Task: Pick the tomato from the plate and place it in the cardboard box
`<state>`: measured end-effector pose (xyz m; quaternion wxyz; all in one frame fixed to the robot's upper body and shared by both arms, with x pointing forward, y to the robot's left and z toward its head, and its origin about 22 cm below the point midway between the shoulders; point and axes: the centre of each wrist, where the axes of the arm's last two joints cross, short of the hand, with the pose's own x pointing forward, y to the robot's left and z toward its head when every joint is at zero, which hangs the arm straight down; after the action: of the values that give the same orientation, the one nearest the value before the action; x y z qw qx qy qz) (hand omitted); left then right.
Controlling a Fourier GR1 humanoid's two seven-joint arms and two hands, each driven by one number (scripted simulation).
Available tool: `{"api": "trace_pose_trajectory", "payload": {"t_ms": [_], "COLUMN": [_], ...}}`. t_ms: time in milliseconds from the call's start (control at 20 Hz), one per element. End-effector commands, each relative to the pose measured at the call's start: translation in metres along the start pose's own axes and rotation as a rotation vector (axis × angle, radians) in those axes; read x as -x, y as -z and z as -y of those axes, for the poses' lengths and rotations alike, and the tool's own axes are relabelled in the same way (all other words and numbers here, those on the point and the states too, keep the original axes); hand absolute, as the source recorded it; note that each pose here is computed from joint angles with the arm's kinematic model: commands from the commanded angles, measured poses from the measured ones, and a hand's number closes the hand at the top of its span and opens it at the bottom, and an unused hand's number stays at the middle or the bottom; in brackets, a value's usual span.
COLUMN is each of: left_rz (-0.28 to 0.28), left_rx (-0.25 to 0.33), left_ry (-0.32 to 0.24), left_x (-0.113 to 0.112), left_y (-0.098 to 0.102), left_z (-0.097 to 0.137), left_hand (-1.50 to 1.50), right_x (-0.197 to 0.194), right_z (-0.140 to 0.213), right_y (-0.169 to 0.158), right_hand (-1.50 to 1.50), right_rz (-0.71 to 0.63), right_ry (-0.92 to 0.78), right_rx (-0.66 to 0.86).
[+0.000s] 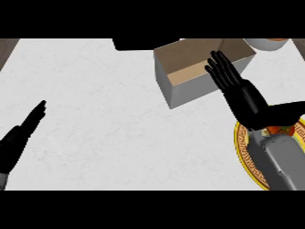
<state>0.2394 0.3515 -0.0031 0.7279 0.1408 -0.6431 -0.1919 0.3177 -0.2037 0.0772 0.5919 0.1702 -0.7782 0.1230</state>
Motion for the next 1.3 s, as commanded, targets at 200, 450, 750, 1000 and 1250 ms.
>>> {"api": "trace_pose_trajectory", "payload": {"t_ms": [200,450,750,1000,1250], "left_rz": [0.178,0.183,0.237,0.232,0.225], "left_rx": [0.034,0.048,0.124,0.158,0.172], "left_ry": [-0.119,-0.166,-0.176,-0.172,-0.181], "left_x": [-0.044,-0.048,-0.076,-0.090,-0.090], "left_y": [0.022,0.023,0.032,0.039,0.033], "left_z": [0.033,0.044,0.062,0.075,0.093], "left_hand": [0.00,0.00,0.00,0.00,0.00], "right_x": [0.042,0.057,0.089,0.117,0.117], "right_z": [0.077,0.125,0.109,0.055,0.016], "right_y": [-0.079,-0.158,-0.218,-0.242,-0.260], "right_hand": [-1.50,-1.50,-1.50,-1.50,-1.50], "right_rz": [-0.094,-0.264,-0.293,-0.372,-0.553], "right_ry": [-0.263,-0.786,-1.279,-1.314,-1.192], "right_rx": [0.783,0.993,1.127,1.188,1.117]}}
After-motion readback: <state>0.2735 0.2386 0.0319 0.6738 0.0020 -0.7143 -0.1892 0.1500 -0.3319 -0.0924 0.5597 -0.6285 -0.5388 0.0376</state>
